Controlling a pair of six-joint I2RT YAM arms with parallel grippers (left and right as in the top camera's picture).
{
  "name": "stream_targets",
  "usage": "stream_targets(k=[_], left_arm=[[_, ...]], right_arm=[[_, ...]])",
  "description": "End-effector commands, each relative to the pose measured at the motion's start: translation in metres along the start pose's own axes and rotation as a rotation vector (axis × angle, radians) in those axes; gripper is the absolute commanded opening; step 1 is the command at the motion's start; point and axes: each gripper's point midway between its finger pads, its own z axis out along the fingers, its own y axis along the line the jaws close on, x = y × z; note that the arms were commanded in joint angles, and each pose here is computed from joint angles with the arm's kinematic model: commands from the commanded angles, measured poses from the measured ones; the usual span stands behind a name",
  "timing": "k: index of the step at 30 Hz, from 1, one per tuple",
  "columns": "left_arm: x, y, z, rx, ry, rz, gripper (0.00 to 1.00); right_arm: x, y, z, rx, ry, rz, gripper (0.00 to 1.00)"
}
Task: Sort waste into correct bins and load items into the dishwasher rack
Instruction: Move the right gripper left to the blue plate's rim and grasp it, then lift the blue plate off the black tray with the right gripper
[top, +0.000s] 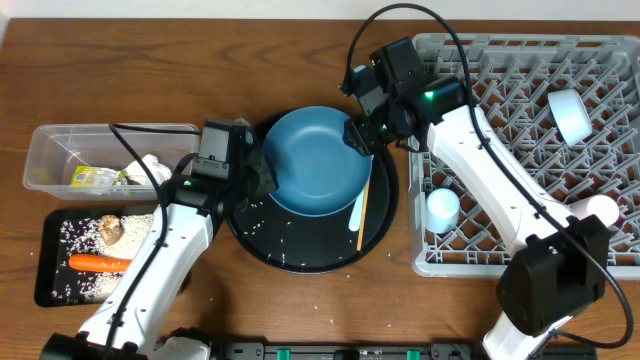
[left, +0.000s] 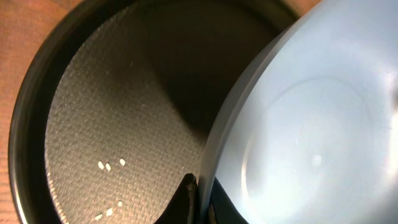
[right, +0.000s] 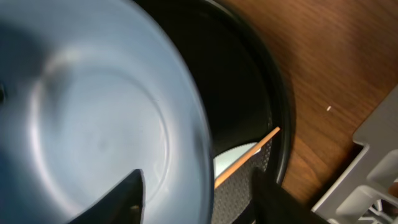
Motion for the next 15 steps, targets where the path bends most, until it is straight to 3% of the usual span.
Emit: stream_targets(k=[1, 4, 11, 15], left_arm=[[0.004, -0.002, -0.002, 0.011, 0.015, 0.029, 0.06], [0.005, -0.001, -0.002, 0.009, 0.019, 0.028, 0.06], [0.006, -0.006, -0.005, 0.035, 0.021, 0.030, 0.06], [0.004, -0.008, -0.009, 0.042, 0.009, 0.033, 0.06]], right_arm=[[0.004, -0.001, 0.009, 0.010, 0.017, 0.009, 0.37], [0.004, -0.001, 0.009, 0.012, 0.020, 0.020, 0.29], [0.014, -0.001, 0.022, 0.007, 0.057, 0.041, 0.30], [0.017, -0.003, 0.028, 0.007, 0.069, 0.051, 0.24]])
